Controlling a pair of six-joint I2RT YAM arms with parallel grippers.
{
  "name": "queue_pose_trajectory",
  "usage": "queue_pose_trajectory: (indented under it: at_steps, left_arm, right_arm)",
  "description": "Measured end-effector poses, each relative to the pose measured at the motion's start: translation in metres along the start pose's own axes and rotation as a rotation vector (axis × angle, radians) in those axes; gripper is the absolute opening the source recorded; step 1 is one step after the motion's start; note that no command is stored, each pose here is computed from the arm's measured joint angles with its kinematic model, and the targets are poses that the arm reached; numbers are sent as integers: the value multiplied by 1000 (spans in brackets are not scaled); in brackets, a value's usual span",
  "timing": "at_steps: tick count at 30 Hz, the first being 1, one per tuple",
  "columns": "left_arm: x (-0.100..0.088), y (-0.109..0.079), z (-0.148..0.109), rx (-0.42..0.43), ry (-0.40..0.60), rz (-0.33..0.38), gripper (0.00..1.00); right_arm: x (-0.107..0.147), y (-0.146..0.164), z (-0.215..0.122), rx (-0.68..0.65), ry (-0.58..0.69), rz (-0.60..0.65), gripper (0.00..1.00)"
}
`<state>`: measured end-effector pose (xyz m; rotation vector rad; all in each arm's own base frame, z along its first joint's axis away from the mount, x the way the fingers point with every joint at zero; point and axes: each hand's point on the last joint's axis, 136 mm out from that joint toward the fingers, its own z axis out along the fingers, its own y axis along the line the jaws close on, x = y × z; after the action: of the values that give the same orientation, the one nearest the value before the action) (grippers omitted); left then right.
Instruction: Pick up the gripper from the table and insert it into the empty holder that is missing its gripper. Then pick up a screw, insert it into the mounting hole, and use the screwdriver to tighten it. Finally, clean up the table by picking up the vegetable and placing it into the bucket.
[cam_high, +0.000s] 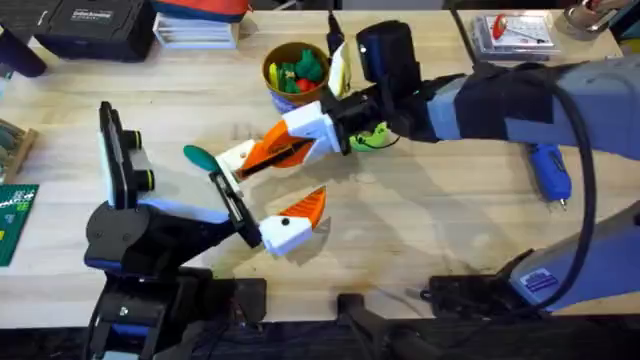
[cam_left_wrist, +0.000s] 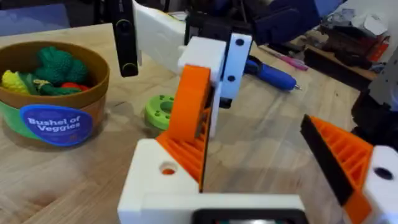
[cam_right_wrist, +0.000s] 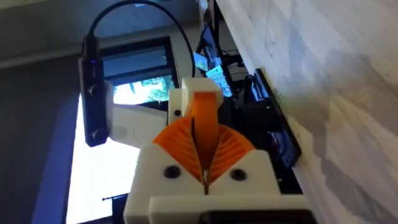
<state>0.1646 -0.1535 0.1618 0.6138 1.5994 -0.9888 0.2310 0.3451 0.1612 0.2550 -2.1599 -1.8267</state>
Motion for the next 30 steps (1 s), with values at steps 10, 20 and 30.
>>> queue_pose_trajectory:
  at_steps: [10, 20, 30]
  left_arm:
    - [-1, 5, 0, -27, -7, -21, 986]
    - [-2, 9, -1, -49, -13, -28, 986]
    - [-3, 11, -1, -61, -16, -33, 986]
  right_arm:
    - [-8, -1, 7, 33, -51, 4, 7]
    - [-14, -2, 10, 50, -84, 1, 7]
    - [-22, 1, 12, 53, -125, -6, 7]
